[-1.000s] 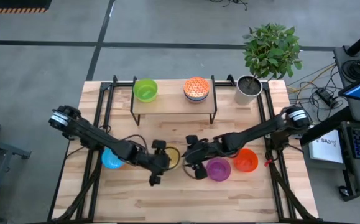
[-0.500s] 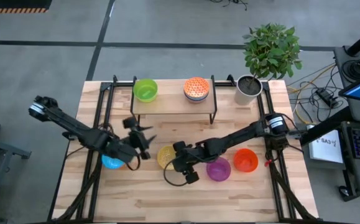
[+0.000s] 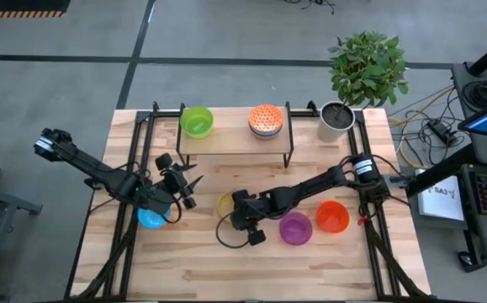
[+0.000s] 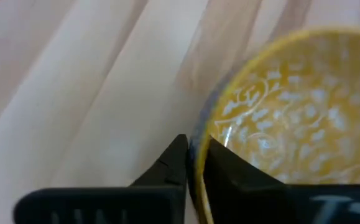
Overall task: Place and stack bowls onto a shelf
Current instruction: Stack the blue bowl on the top of the light blue bowl on the shelf
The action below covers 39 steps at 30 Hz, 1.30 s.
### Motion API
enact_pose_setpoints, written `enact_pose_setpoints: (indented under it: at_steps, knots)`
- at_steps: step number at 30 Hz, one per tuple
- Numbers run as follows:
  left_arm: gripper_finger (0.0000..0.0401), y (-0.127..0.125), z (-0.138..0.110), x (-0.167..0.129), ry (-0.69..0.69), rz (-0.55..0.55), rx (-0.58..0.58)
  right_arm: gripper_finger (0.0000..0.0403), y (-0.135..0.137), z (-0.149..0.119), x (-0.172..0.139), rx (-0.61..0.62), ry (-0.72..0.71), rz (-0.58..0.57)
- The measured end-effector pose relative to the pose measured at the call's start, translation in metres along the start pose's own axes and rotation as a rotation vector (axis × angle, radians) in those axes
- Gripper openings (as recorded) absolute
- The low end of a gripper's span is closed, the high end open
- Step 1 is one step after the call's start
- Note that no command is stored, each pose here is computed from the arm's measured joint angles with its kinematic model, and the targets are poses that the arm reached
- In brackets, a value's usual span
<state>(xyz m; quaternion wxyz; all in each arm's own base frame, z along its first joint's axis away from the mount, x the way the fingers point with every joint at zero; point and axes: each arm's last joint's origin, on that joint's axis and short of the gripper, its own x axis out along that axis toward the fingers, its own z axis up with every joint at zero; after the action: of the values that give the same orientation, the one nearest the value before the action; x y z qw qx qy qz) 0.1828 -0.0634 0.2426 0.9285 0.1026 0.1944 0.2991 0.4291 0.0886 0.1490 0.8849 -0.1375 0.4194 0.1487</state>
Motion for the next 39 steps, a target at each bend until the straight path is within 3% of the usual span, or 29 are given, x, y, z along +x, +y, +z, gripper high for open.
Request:
enact_pose_setpoints:
  at_steps: [6,12,18,24,31,36,39]
  knots:
    - [0.0168,0.0,0.001,-0.001,0.011,-0.012,0.014,0.0016,-0.001,0.006,-0.016,0.004,-0.011,0.008]
    - [0.0168,0.002,0.008,-0.003,0.011,-0.018,0.015,0.0015,-0.005,0.022,-0.065,-0.008,-0.067,-0.011]
    - [0.0168,0.002,0.011,-0.004,0.012,-0.018,0.018,0.0014,-0.02,0.031,-0.128,-0.051,-0.085,-0.217]
    - [0.0168,0.002,0.011,-0.004,0.013,-0.018,0.019,0.0014,-0.056,0.035,-0.2,-0.01,-0.153,-0.43]
    - [0.0168,0.002,0.011,-0.004,0.012,-0.018,0.019,0.0013,-0.114,0.016,-0.246,0.122,-0.184,-0.595]
    - [0.0168,0.002,0.011,-0.004,0.012,-0.018,0.019,0.0013,-0.147,-0.011,-0.253,0.208,-0.036,-0.62]
    - [0.0168,0.002,0.011,-0.004,0.013,-0.018,0.019,0.0013,-0.157,-0.021,-0.256,0.253,-0.026,-0.564]
